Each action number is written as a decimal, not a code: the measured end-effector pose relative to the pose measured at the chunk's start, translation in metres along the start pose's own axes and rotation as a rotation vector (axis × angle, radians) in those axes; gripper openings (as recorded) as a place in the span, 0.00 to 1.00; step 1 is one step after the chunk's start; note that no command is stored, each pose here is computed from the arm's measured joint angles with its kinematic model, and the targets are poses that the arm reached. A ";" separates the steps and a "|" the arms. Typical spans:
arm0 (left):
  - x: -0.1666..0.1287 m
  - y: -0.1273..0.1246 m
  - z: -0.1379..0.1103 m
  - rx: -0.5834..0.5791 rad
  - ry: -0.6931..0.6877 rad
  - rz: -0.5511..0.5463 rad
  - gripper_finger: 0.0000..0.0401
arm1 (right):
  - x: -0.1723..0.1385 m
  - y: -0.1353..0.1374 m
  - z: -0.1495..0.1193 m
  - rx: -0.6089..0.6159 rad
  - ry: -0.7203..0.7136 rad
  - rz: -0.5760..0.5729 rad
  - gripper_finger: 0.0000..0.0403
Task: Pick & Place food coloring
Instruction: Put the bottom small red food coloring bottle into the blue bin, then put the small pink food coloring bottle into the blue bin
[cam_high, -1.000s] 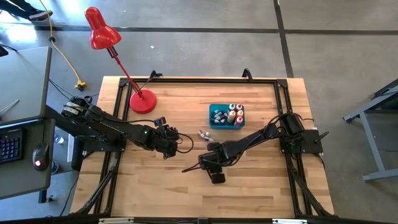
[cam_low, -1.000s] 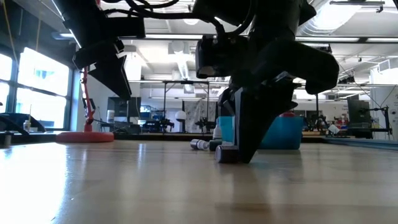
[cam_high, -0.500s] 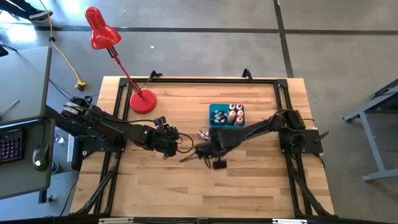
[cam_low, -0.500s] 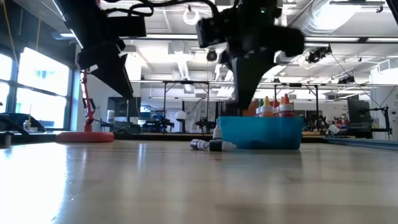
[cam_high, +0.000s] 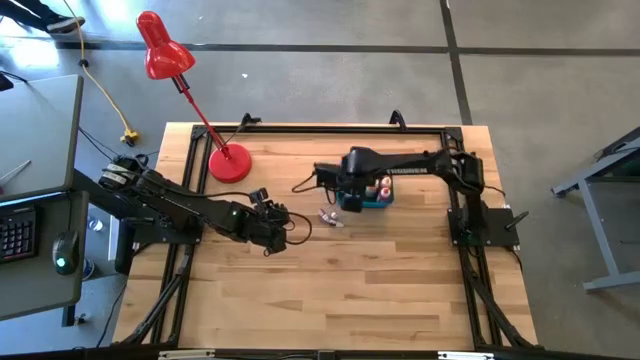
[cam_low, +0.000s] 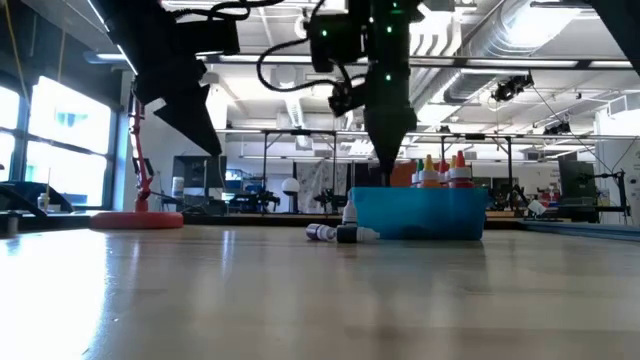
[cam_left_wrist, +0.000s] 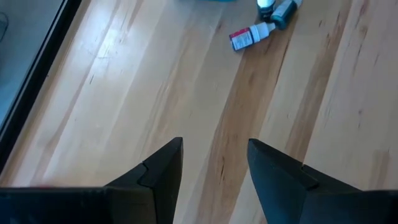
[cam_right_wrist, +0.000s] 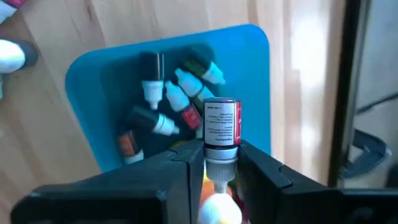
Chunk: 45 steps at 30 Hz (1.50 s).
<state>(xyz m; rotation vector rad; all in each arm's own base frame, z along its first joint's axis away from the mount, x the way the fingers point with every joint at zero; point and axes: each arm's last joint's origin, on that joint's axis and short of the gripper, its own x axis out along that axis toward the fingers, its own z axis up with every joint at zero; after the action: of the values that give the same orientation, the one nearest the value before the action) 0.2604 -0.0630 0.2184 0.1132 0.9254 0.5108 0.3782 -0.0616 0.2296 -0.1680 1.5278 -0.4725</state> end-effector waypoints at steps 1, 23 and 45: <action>0.000 0.000 0.000 -0.003 -0.004 -0.002 0.44 | 0.005 -0.003 0.000 0.002 -0.002 0.011 0.21; 0.016 0.006 0.005 -0.027 -0.058 -0.033 0.44 | -0.069 0.001 -0.004 -0.142 -0.132 -0.111 0.32; 0.128 0.023 0.043 0.477 -0.267 -0.426 0.44 | -0.094 0.038 -0.146 0.155 -1.051 0.261 0.20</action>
<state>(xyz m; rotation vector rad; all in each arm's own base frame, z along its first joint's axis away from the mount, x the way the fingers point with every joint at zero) 0.3488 0.0224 0.1578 0.3966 0.7651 -0.1263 0.2443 0.0372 0.2930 -0.0686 0.4682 -0.2171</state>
